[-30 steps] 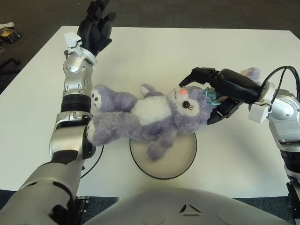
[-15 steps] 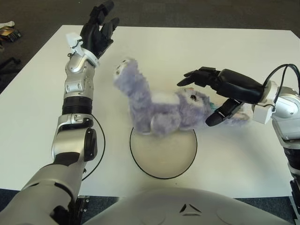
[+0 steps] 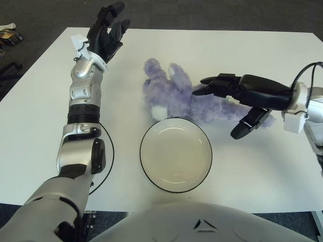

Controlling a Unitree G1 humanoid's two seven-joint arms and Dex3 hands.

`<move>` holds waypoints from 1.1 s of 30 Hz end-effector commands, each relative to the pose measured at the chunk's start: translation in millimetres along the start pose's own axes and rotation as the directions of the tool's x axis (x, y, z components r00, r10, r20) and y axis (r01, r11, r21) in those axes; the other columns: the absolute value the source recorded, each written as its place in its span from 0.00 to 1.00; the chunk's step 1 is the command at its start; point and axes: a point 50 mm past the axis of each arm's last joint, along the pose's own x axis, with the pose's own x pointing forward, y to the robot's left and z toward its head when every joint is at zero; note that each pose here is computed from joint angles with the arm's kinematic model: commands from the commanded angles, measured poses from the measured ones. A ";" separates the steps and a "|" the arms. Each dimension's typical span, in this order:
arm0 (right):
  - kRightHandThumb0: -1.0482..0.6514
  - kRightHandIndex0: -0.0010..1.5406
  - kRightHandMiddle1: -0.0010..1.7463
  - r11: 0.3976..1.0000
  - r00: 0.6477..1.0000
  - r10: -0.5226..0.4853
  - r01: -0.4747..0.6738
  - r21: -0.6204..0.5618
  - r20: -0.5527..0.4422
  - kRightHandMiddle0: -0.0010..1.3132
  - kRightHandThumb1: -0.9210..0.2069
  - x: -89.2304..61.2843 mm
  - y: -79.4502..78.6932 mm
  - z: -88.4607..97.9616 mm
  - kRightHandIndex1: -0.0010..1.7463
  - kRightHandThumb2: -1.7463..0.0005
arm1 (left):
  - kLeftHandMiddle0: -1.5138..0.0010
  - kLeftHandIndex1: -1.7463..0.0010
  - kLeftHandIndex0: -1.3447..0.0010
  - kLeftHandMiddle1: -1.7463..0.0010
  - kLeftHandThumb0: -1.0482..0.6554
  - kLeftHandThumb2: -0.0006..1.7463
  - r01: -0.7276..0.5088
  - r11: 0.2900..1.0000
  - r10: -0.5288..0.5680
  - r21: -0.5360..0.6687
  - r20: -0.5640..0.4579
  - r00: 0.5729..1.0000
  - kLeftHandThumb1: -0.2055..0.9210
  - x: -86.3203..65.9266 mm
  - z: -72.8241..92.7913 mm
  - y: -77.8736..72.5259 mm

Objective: Put the doll into the plate.

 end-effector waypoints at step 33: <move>0.17 0.16 0.44 0.977 0.967 -0.188 0.202 0.073 -0.172 0.00 0.35 -18.7 -14.7 -33.9 0.04 0.60 | 0.95 0.49 1.00 0.61 0.20 0.28 0.027 0.999 -0.026 0.030 -0.011 1.000 1.00 -0.2 -19.0 14.5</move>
